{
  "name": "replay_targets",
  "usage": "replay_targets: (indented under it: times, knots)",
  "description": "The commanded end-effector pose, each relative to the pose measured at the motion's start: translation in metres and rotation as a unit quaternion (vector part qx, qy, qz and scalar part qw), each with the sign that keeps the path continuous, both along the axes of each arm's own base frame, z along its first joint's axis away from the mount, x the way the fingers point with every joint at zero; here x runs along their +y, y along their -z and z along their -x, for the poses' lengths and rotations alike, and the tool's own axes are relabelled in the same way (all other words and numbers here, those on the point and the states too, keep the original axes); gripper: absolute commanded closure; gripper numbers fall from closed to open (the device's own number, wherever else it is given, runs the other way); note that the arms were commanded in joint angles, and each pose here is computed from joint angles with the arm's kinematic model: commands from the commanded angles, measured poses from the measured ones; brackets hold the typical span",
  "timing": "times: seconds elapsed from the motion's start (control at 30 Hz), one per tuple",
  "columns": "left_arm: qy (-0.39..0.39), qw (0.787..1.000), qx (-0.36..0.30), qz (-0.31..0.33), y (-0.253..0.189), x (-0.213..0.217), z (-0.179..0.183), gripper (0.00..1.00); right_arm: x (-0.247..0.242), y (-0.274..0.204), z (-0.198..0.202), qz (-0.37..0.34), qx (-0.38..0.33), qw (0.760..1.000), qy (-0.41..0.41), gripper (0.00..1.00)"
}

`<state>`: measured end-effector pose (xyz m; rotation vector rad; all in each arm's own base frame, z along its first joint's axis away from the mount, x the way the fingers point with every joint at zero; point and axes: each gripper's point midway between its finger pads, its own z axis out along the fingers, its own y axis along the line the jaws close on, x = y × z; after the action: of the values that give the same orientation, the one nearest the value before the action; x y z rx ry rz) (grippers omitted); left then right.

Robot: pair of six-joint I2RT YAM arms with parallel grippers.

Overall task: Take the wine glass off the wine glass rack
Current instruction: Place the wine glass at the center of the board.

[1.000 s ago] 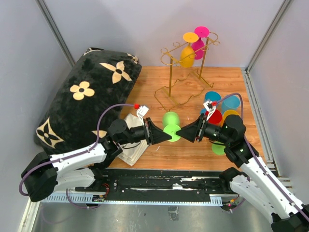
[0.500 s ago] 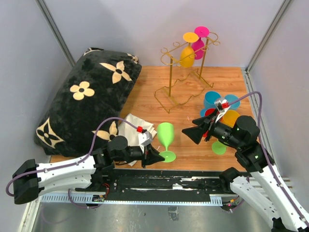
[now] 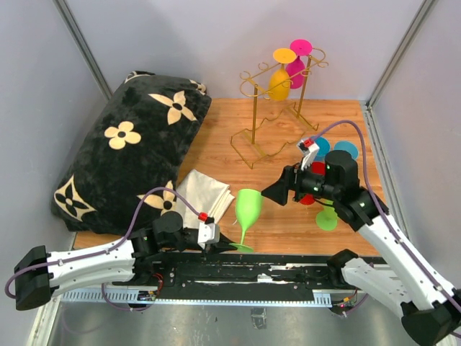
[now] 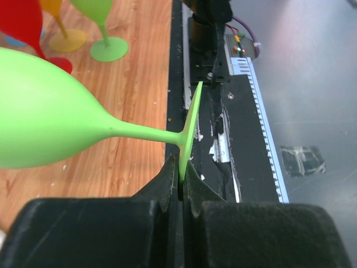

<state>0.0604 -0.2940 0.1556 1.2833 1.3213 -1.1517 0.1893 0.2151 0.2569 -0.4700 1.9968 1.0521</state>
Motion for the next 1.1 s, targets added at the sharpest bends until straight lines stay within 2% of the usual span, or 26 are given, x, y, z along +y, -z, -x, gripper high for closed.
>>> replay_targets:
  times: [0.0,0.17,0.33,0.67,0.9,1.07]
  knots:
    - [0.084,0.992,-0.094,0.018,-0.005,0.001,0.019,0.99,0.012,-0.003,0.009,-0.017,0.049,0.998,-0.042,0.16]
    - [0.118,0.984,-0.129,0.033,-0.01,0.004,0.029,0.99,0.022,0.005,0.011,-0.023,0.082,0.994,-0.071,0.18]
    - [0.103,0.985,-0.136,0.037,-0.013,0.006,0.025,0.99,0.036,0.002,0.03,-0.054,0.113,0.98,-0.152,0.25]
    - [0.086,0.986,-0.14,0.016,-0.011,0.007,0.017,0.99,0.041,-0.012,0.054,-0.085,0.127,0.959,-0.237,0.38]
    - [0.082,0.986,-0.143,0.013,-0.012,0.007,0.015,1.0,0.042,-0.015,0.06,-0.093,0.14,0.951,-0.259,0.56]
    - [0.065,0.988,-0.143,0.005,-0.01,0.007,0.009,1.0,0.04,-0.017,0.069,-0.099,0.142,0.945,-0.279,0.62]
